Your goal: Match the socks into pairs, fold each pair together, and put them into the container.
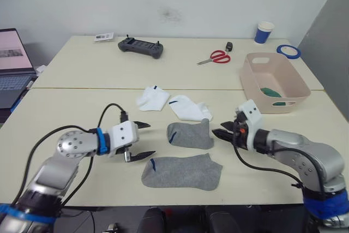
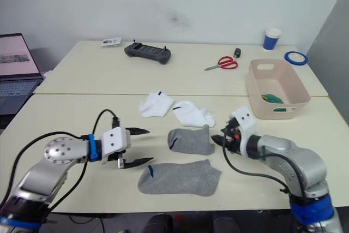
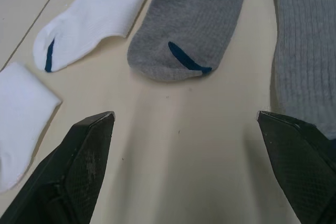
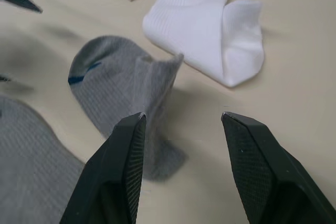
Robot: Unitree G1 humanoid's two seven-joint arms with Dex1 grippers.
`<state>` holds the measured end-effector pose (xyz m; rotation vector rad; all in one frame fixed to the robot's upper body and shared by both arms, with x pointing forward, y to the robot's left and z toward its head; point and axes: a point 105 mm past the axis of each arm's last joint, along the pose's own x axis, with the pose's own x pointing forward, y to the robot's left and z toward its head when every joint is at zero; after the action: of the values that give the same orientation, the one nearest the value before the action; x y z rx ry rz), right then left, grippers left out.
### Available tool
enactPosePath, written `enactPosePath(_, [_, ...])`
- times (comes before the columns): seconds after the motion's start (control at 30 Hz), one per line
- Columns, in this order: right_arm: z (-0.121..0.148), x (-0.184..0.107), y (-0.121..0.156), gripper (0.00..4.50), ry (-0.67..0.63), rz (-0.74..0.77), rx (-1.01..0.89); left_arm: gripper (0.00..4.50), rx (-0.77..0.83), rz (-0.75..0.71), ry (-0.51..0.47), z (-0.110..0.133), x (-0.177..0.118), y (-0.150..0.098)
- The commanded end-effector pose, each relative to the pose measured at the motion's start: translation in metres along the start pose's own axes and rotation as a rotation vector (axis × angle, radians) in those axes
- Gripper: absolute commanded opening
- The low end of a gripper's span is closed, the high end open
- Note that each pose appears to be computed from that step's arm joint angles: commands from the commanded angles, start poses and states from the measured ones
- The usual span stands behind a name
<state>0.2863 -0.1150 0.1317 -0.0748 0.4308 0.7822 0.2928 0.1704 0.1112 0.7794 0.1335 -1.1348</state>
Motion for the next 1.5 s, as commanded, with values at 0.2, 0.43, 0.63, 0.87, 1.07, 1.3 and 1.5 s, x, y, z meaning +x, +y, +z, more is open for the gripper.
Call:
enactPosePath(0.2, [0.014, -0.001, 0.025, 2.49, -0.102, 0.069, -0.036, 4.32, 0.281, -0.079, -0.063, 0.008, 0.046, 0.014])
enactPosePath(0.43, [0.018, -0.005, 0.017, 2.50, -0.139, 0.010, -0.030, 2.29, 0.392, -0.205, -0.042, 0.002, 0.055, 0.012])
enactPosePath(0.63, [0.022, -0.012, 0.012, 2.50, -0.154, -0.022, -0.210, 0.32, 0.412, -0.235, -0.091, 0.013, 0.043, 0.011])
enactPosePath(0.87, [0.006, -0.008, 0.017, 2.50, -0.114, 0.031, -0.518, 0.03, 0.280, -0.174, -0.117, 0.033, 0.009, 0.017])
enactPosePath(1.07, [-0.013, 0.005, 0.022, 4.16, -0.055, 0.106, -0.772, 0.00, 0.163, -0.088, -0.122, 0.046, -0.002, 0.016])
enactPosePath(1.3, [-0.016, 0.023, 0.020, 4.46, -0.061, 0.124, -0.881, 0.00, 0.001, 0.033, -0.181, 0.063, -0.014, 0.029])
enactPosePath(1.5, [-0.005, 0.038, 0.029, 4.46, -0.102, 0.135, -0.789, 0.00, -0.048, 0.063, -0.177, 0.061, -0.019, 0.031])
